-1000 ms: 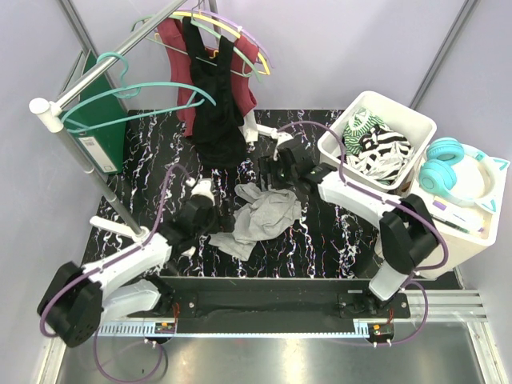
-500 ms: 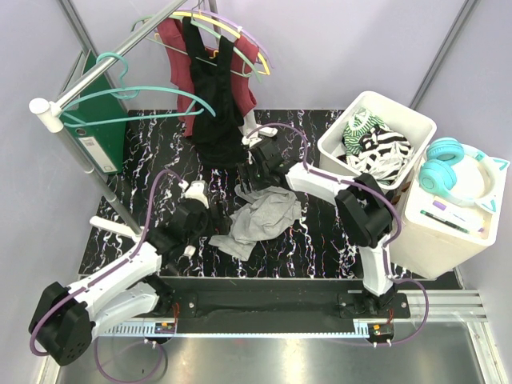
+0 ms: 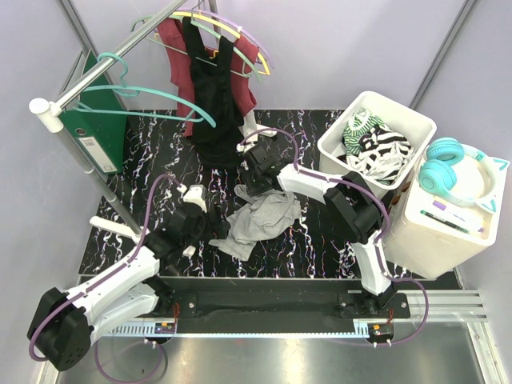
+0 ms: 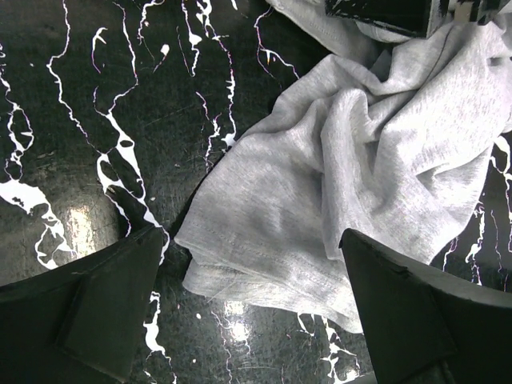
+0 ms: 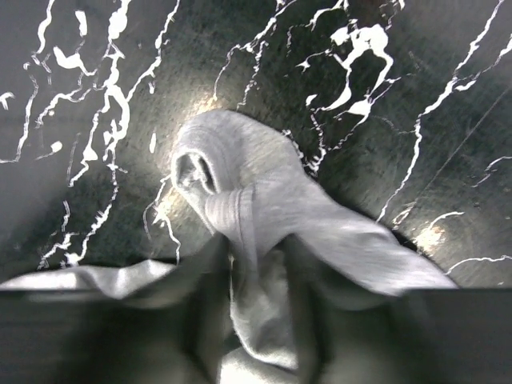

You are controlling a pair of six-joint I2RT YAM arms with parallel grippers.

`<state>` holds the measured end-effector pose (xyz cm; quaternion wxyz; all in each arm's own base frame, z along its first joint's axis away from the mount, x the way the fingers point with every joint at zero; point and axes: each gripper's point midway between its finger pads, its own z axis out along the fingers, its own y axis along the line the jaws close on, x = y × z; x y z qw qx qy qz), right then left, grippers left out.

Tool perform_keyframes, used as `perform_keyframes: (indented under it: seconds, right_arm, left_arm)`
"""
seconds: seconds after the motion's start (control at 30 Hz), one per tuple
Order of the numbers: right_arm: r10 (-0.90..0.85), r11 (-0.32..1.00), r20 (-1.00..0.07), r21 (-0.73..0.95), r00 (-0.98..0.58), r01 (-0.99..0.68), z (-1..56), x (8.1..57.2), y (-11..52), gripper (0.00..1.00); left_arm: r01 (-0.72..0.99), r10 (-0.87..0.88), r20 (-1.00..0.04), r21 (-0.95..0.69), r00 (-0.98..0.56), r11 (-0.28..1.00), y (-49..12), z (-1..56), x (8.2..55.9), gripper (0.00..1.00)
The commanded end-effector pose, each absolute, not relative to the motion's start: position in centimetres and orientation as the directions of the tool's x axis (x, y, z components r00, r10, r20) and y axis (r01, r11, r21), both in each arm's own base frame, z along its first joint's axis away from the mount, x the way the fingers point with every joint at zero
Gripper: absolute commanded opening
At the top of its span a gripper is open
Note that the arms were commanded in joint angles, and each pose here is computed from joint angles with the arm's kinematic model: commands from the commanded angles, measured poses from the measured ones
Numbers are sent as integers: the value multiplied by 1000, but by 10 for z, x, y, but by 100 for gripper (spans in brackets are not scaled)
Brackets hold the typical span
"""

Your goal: Place the tank top on the hanger

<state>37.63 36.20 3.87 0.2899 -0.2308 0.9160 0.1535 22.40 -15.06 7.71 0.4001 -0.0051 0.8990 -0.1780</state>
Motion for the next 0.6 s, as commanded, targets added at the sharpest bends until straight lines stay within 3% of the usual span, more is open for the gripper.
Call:
perform_keyframes:
  seconds: [0.0,0.13,0.4,0.57]
  right_arm:
    - [-321,870,-639,92,-699,-484,54,389,364,22]
    - [-301,879,-672,79,-676,-470,80,390,357,12]
    - [-210,920,-791,39,-575,-389,176,364,300,19]
    - [-181,950,-807,6,-563,-314,183,341,258,22]
  left_arm:
    - [158,-165,-730,-352,-663,923,-155,84,226,99]
    - [158,-173,-732,-359,-659,920,-157,88,229,99]
    - [207,-187,-763,-388,-619,898,-183,118,260,99]
    - [258,-198,-753,-441,-628,859,-217,130,286,99]
